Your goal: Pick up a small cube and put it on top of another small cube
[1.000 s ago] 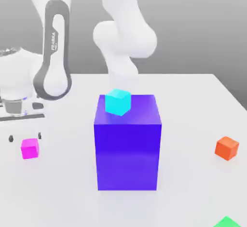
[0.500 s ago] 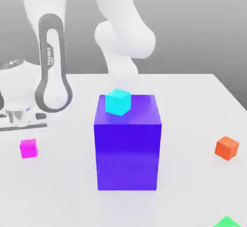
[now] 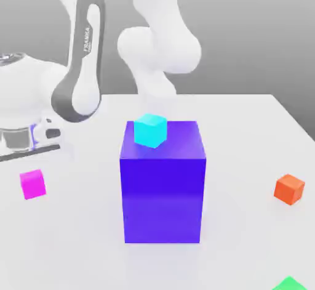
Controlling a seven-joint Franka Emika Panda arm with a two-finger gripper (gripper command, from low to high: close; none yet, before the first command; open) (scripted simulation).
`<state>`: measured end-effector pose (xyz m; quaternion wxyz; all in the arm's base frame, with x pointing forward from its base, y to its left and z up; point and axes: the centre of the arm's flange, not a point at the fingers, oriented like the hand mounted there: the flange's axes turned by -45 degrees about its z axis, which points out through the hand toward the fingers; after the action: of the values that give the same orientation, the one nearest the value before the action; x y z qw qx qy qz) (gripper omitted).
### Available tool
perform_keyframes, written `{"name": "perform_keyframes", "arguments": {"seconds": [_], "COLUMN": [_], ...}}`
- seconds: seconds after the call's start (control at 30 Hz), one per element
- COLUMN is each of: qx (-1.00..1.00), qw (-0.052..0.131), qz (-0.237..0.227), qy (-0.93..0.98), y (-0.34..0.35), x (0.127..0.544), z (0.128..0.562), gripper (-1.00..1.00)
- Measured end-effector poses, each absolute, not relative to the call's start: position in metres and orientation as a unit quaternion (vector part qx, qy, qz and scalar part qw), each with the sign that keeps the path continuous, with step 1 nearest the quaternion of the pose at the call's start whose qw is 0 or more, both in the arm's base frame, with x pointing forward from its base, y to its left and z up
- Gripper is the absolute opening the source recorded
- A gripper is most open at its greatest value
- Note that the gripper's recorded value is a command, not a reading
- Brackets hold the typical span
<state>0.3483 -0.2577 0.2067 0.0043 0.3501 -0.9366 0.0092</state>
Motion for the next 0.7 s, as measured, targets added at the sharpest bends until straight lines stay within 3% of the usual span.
{"name": "perform_keyframes", "arguments": {"seconds": [0.2,0.37,0.63,0.7], "qx": [0.569,0.724,0.889,0.916], "qw": [0.006,0.005,0.001,0.000], "qz": [0.012,0.011,0.004,0.002], "qy": [-0.822,-0.690,-0.457,-0.400], "y": [-0.155,-0.036,0.163,0.210], "x": [0.456,0.517,0.540,0.537], "z": [0.219,0.229,0.240,0.223], "gripper": [-1.00,-1.00,-1.00,-1.00]}}
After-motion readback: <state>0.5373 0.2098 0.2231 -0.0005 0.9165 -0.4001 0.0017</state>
